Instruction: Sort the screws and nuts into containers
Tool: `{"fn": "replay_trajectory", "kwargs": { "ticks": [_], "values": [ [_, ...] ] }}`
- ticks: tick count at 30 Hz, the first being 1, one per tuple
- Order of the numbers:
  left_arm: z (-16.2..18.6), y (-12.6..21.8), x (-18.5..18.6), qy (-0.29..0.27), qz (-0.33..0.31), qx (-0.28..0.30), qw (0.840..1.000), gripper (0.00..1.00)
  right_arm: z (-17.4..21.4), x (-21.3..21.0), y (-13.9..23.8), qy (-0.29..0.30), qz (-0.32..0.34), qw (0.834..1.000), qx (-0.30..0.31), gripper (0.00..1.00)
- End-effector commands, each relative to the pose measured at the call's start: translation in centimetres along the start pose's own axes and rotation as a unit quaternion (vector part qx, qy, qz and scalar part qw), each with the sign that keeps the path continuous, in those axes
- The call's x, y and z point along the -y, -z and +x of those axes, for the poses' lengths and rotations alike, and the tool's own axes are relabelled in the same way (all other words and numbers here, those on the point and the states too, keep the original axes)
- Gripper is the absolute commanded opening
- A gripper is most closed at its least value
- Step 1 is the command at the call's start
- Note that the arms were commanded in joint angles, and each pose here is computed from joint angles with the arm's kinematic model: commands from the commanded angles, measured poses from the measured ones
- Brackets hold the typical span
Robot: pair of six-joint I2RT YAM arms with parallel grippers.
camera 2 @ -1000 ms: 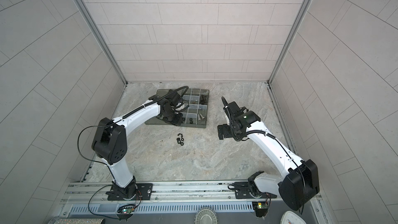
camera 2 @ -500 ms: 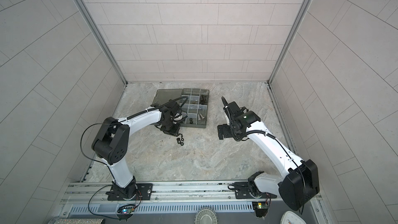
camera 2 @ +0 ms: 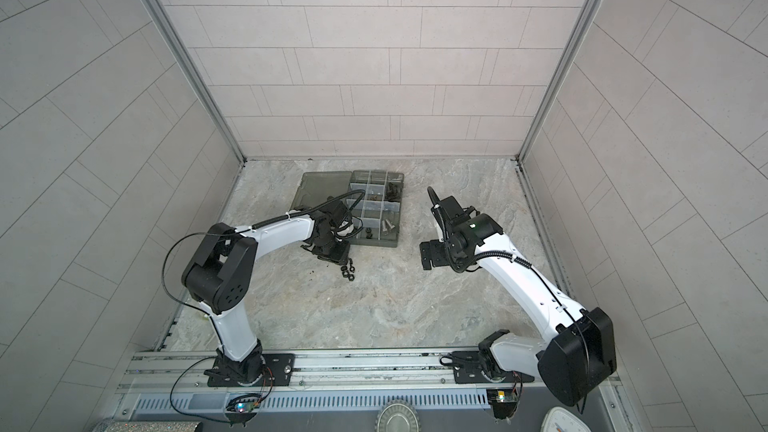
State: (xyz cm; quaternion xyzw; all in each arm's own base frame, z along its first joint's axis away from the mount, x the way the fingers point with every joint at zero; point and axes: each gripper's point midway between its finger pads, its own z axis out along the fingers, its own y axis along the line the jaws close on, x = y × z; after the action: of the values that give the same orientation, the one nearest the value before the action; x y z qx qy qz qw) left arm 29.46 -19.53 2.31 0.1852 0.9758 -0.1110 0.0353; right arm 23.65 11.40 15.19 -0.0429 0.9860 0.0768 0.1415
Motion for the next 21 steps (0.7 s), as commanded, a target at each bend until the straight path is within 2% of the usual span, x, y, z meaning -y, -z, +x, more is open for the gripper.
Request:
{"fn": "replay_trajectory", "kwargs": {
  "ticks": [1,7,13,17,21],
  "values": [
    [0.0,-0.9,-0.4,-0.011,-0.009,-0.001,1.0,0.43,0.4,0.3,0.6,0.007,0.008,1.0,0.002,0.97],
    [-0.6,-1.3,-0.5,-0.012,-0.011,0.0,1.0,0.42,0.3,0.3,0.5,0.01,0.01,1.0,0.0,0.97],
    [-0.7,-1.8,-0.3,-0.012,-0.007,-0.005,1.0,0.35,0.1,0.3,0.4,0.013,0.01,1.0,-0.001,0.97],
    [-1.0,-1.9,0.0,-0.013,-0.001,-0.004,1.0,0.24,0.1,0.3,0.4,0.015,0.011,1.0,-0.002,0.97],
    [-1.2,-1.9,0.1,-0.012,0.004,-0.003,1.0,0.23,0.1,0.4,0.3,0.016,0.014,1.0,-0.002,0.97]
  ]
}}
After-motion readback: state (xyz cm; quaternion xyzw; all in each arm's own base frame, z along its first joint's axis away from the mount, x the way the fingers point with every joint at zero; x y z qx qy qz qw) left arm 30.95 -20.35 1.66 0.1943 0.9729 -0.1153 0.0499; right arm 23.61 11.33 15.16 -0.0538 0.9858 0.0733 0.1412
